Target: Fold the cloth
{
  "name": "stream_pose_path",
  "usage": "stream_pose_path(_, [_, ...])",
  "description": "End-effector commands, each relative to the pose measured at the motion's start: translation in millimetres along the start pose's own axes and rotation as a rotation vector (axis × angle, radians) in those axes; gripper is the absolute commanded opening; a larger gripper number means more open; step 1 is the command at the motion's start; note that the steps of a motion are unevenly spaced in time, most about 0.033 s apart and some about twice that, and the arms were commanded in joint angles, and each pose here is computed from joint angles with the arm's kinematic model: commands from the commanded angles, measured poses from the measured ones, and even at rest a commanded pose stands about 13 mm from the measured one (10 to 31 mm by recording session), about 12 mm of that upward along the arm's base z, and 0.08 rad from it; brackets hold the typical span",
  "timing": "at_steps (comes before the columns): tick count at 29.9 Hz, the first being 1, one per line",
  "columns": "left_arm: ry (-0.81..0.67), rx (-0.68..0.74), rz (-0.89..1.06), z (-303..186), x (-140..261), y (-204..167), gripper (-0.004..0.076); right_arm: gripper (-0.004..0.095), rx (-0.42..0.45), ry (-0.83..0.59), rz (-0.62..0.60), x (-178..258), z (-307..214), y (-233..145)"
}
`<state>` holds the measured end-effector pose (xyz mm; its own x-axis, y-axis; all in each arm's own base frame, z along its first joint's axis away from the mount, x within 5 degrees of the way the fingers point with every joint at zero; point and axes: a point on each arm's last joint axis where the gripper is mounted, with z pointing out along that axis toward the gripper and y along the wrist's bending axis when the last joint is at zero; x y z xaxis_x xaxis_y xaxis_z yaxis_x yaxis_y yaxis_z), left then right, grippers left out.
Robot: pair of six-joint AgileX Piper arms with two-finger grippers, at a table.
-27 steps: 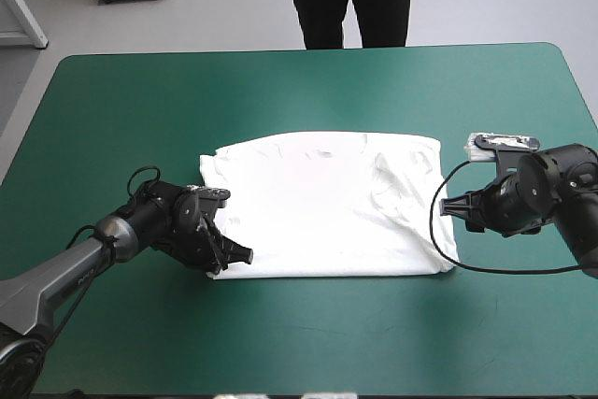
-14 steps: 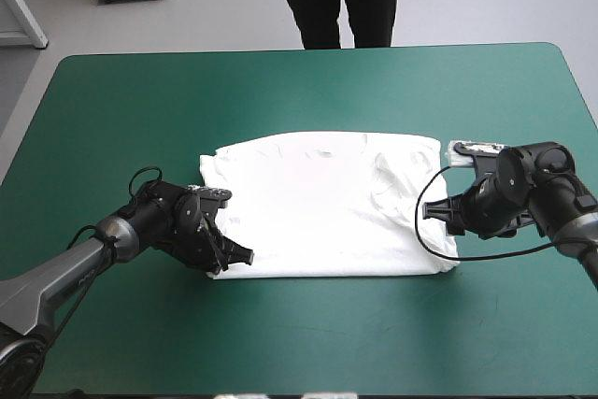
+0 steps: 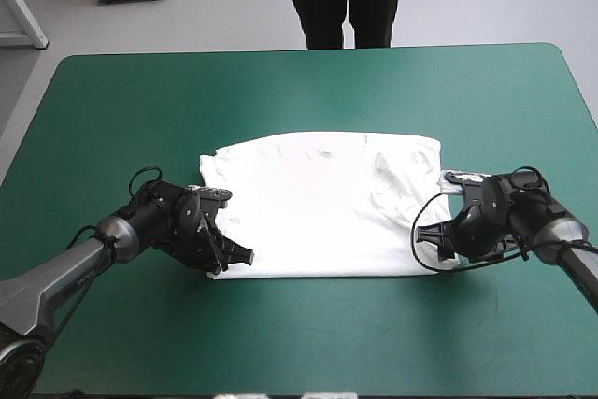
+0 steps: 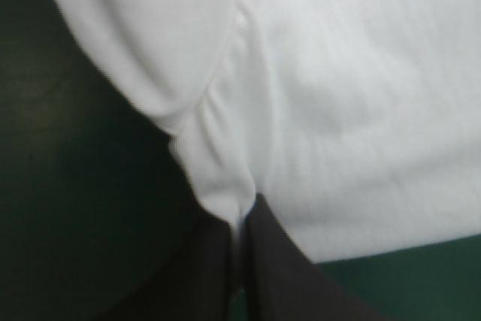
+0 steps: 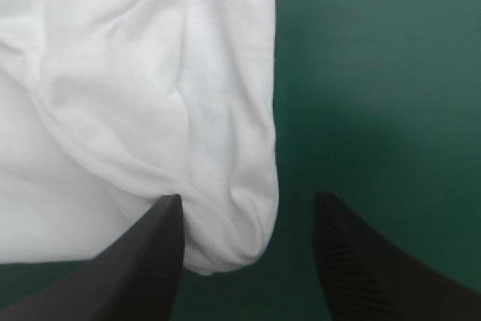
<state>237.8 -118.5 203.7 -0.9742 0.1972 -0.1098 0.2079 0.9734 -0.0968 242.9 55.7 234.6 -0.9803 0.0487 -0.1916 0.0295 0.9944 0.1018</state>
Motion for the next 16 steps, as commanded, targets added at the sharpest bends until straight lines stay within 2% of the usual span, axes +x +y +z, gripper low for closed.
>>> stream_pose_path(1, [-0.036, 0.052, -0.02, 3.0, -2.3, -8.4, -0.001, 0.0491, -0.013, -0.013, 0.008, -3.9, 5.3, 0.3])
stream_pose_path(7, [-0.038, 0.054, -0.021, 2.6, -2.7, -8.6, -0.001, 0.0461, -0.031, 0.086, 0.021, 2.5, 27.9, 6.7])
stream_pose_path(10, [-0.043, 0.057, -0.022, 1.7, -3.2, -8.9, -0.001, 0.0269, -0.026, 0.103, -0.018, 5.7, 31.3, 15.9])
stream_pose_path(11, [-0.041, 0.058, -0.023, 1.7, -3.0, -9.0, -0.001, 0.0132, -0.024, 0.099, -0.027, 6.3, 31.5, 18.7])
stream_pose_path(12, [-0.041, 0.058, -0.023, 1.7, -3.0, -9.0, -0.001, 0.0036, -0.027, 0.096, -0.035, 6.8, 31.6, 21.2])
stream_pose_path(13, [-0.039, 0.057, -0.023, 1.7, -2.8, -9.0, -0.001, -0.0012, -0.028, 0.095, -0.03, 7.1, 31.7, 22.5])
stream_pose_path(16, [-0.031, 0.054, -0.019, -0.8, -3.7, -9.3, -0.001, -0.0017, -0.025, 0.088, -0.03, 6.7, 30.2, 22.2])
